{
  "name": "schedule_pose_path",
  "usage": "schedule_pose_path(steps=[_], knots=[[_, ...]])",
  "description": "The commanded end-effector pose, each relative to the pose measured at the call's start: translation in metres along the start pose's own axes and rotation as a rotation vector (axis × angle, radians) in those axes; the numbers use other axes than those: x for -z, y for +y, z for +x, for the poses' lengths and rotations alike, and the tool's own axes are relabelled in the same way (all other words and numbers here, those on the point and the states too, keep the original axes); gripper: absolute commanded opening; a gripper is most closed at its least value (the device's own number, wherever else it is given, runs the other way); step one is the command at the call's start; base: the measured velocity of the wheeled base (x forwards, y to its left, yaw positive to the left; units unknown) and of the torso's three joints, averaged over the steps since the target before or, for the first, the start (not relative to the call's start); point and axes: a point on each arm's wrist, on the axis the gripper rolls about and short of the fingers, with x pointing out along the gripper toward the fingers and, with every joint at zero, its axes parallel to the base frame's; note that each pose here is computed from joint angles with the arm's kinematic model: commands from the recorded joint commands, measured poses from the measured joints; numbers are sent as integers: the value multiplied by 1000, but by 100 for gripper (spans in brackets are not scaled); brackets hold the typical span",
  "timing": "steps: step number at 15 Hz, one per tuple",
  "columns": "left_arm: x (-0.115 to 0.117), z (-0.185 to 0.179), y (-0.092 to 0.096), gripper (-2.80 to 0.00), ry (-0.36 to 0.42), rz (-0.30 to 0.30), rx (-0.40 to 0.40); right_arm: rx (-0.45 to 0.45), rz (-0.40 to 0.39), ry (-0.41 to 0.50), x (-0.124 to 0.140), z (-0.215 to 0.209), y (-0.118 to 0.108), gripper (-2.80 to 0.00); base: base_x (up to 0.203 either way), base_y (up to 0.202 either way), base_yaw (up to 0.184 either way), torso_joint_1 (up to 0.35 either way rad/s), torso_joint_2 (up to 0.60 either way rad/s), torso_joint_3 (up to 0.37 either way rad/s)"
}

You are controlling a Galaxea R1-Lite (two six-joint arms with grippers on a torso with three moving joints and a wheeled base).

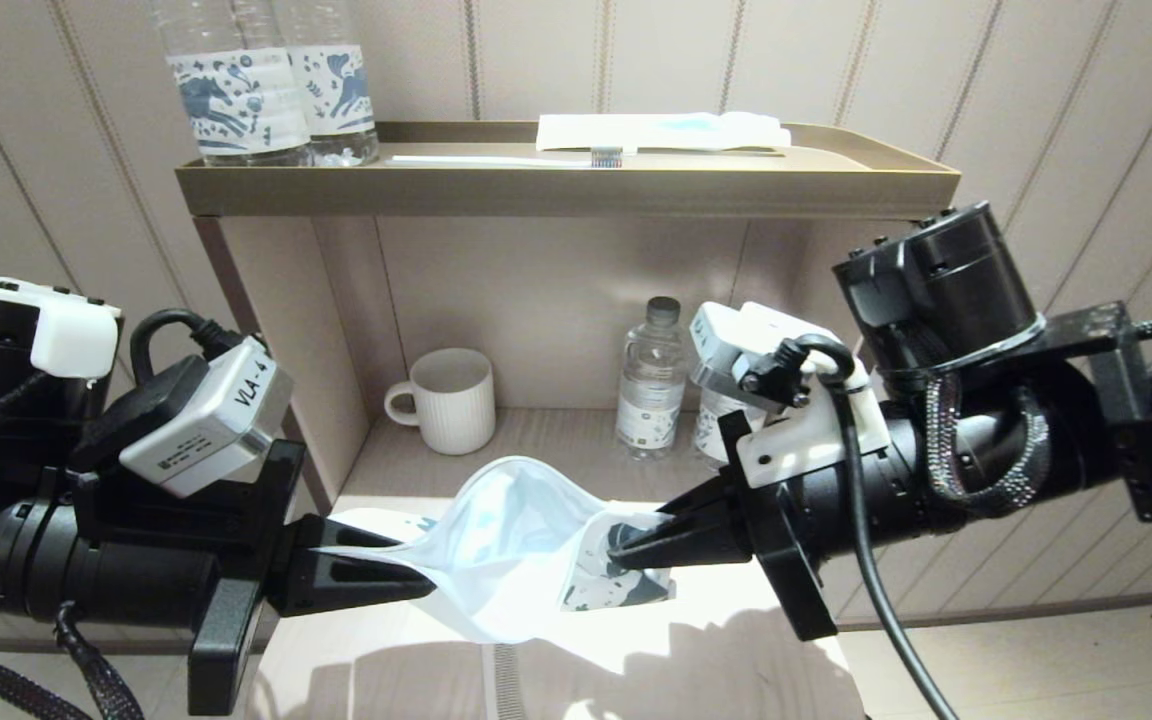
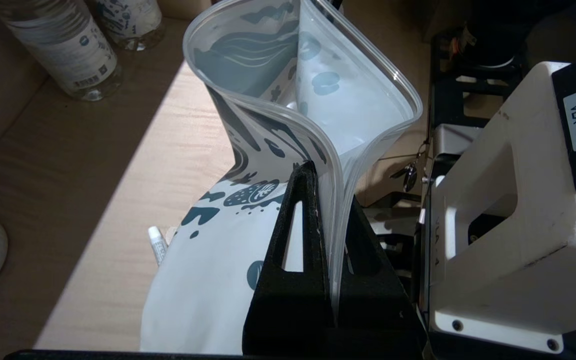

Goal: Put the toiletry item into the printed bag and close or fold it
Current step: Hand it to the other hand

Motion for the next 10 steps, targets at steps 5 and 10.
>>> schedule_pose_path(steps=[5,10], knots=[[2,5,1,-280,8,-4,21,-39,6,12,-6,23,-6,-280,0,0,0,0,0,0],[1,6,1,-280,9,-7,23,-41,9,14,-7,27,-7,-280,0,0,0,0,0,0]])
